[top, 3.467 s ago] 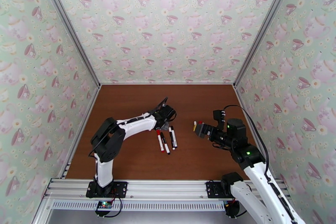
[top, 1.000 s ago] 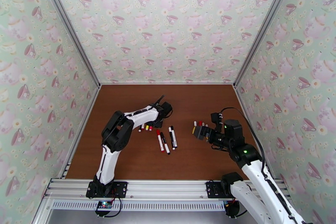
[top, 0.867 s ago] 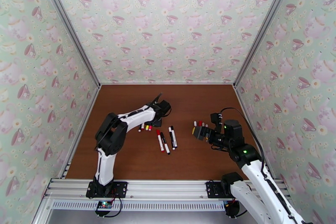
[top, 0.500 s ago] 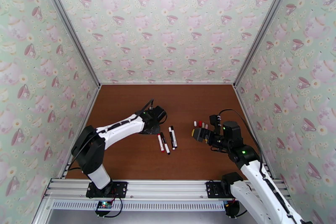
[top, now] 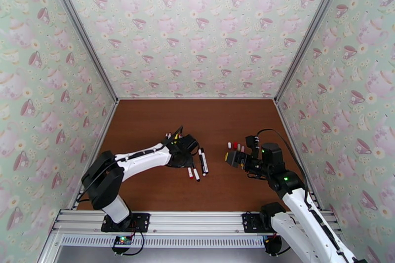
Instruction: Open the pen caps
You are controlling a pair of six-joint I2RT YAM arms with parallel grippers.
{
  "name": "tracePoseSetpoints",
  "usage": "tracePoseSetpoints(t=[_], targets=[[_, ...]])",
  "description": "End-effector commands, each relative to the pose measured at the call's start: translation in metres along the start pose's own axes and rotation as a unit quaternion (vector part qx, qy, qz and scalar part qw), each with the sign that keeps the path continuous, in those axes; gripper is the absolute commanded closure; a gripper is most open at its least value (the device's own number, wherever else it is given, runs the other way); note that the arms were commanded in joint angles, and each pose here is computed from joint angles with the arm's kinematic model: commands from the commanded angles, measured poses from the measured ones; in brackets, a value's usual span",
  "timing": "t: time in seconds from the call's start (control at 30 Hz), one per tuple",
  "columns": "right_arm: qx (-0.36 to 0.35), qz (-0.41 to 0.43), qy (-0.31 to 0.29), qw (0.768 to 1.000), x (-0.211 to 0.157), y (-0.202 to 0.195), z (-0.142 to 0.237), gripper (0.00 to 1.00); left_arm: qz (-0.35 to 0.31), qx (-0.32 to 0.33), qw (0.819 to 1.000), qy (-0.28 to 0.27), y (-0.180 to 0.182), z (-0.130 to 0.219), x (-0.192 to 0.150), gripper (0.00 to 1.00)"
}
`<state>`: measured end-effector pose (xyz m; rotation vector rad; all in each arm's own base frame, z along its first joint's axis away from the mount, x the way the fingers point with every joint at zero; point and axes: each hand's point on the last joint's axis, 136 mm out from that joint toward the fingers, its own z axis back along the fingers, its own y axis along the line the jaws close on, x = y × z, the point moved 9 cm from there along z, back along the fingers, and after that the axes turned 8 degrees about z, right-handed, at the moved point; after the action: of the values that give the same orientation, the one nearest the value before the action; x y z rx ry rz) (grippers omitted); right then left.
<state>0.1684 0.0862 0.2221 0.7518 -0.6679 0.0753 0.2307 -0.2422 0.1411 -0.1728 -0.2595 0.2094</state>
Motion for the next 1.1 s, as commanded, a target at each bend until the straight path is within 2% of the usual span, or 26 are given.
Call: tracePoseSetpoints(t=[0.0,0.3,0.7,1.07], targets=[[0.012,0.010,0.006,1.000,-0.004,0.001,-0.001,0.01,0.008,-0.008,1.000,0.009,-0.009,-0.007,0.000,0.63],[0.013,0.009,0.009,1.000,-0.004,0.001,-0.001,0.01,0.007,-0.016,1.000,0.019,-0.015,-0.018,0.000,0.62],[0.012,0.009,0.010,1.000,-0.005,0.000,-0.002,0.01,-0.002,0.005,1.000,0.029,-0.011,-0.030,-0.003,0.62],[0.011,0.010,0.012,1.000,-0.005,0.001,0.000,0.01,-0.023,0.059,0.997,0.037,0.002,-0.038,-0.006,0.72]])
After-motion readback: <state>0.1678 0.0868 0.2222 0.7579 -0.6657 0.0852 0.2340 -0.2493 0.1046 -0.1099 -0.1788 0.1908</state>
